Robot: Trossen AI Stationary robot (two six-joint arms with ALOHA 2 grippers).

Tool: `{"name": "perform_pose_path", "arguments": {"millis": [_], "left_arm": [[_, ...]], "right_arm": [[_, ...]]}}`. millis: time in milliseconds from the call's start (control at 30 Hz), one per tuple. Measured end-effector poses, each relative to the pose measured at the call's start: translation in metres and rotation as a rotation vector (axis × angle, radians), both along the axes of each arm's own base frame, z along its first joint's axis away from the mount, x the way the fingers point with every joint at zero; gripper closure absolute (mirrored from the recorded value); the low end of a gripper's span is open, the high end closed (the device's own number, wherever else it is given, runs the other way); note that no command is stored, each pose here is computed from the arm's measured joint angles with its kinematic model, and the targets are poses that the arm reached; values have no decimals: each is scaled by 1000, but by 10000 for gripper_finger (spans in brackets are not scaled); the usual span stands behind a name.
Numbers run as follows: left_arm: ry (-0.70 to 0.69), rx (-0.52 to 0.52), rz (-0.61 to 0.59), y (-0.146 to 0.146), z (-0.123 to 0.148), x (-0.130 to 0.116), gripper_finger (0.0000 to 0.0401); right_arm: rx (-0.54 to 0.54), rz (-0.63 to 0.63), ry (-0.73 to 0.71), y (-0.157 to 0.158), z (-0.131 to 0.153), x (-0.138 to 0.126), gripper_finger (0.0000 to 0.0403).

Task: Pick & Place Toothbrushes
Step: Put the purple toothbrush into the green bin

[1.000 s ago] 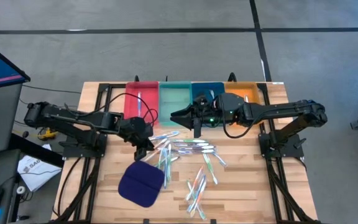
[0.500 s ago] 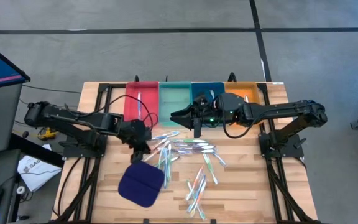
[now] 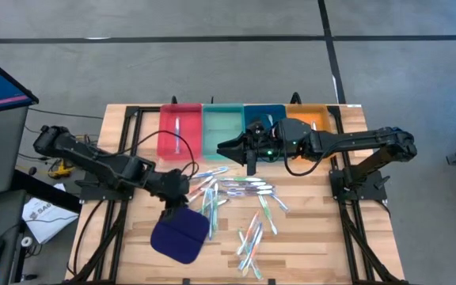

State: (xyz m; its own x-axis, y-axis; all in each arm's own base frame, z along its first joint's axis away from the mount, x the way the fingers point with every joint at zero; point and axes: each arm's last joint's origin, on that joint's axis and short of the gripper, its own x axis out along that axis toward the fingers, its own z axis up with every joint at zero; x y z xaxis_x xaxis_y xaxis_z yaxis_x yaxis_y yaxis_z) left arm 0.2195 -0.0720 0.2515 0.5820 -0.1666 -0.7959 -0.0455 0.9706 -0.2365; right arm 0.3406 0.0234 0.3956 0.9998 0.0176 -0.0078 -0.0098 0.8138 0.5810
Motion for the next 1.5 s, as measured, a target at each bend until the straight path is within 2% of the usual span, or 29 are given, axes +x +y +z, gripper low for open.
{"name": "perform_pose_path", "arguments": {"millis": [167, 367, 533, 800, 1000, 1167, 1367, 1500], "left_arm": [[-81, -19, 40, -1, 5, 6, 334], [-145, -40, 69, -1, 9, 11, 334], [-175, -40, 92, 1, 12, 13, 334], [-198, -110, 206, 11, 14, 19, 334], [-254, -184, 362, 25, 19, 26, 334], [-343, -256, 497, 34, 24, 35, 334], [-419, -302, 537, 33, 22, 51, 334], [-419, -354, 519, 29, 13, 64, 334]], "right_arm": [[-1, 19, 9, 5, -1, 0, 278], [-10, 62, 95, 20, -9, -2, 278], [-18, 115, 135, 38, -13, -6, 278], [-37, 208, 191, 68, -18, -14, 278], [-67, 291, 294, 92, -23, -33, 278], [-130, 372, 266, 110, -12, -54, 278], [-233, 388, 232, 129, -2, -80, 278], [-243, 418, 264, 139, -6, -87, 278]]}}
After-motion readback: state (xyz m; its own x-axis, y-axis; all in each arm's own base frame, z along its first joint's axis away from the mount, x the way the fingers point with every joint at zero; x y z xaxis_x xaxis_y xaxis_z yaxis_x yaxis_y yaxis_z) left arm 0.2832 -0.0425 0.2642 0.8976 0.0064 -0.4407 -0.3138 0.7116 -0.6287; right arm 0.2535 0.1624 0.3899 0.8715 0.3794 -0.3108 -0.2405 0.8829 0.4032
